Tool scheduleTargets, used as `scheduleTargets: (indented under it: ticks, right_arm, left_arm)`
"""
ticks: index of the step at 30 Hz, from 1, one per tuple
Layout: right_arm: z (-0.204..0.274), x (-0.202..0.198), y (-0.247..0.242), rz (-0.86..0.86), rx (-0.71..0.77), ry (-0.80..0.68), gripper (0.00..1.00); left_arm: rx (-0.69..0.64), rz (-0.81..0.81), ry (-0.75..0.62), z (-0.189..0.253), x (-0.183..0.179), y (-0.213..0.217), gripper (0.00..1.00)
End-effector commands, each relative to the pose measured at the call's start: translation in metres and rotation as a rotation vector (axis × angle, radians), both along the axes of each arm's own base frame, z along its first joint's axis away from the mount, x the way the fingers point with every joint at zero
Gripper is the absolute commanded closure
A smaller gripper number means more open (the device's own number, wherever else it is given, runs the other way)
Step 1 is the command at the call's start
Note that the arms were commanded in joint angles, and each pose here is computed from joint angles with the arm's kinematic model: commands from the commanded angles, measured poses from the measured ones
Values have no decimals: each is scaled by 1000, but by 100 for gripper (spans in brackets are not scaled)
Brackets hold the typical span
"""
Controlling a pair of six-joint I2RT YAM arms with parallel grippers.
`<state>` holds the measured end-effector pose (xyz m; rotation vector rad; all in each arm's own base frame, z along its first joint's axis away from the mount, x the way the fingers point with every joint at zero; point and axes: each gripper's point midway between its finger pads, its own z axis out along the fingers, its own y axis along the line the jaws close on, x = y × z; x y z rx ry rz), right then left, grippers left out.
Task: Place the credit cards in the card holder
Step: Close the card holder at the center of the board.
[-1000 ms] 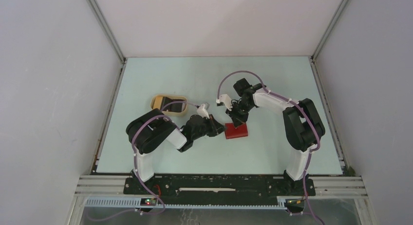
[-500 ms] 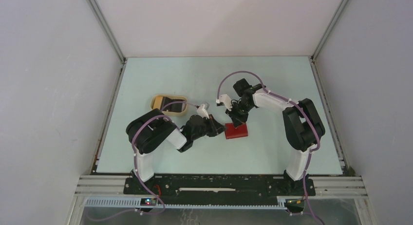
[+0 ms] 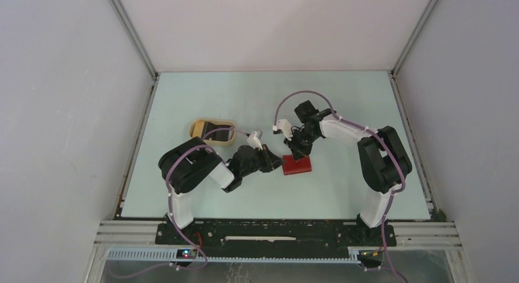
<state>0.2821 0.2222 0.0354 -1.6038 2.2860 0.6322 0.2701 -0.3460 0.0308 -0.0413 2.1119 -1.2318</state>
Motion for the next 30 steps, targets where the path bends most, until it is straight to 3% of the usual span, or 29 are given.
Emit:
scheduleTargets:
  ticks: [1,30]
  right_arm:
    - [-48,-47,-33,6,-173,164,100]
    - [-57,-82,-54,-41,-197,162,100]
  left_arm:
    - [-11,-2,1,-2,-5,3,100]
    - [-43,-9,10,4,-9,3,100]
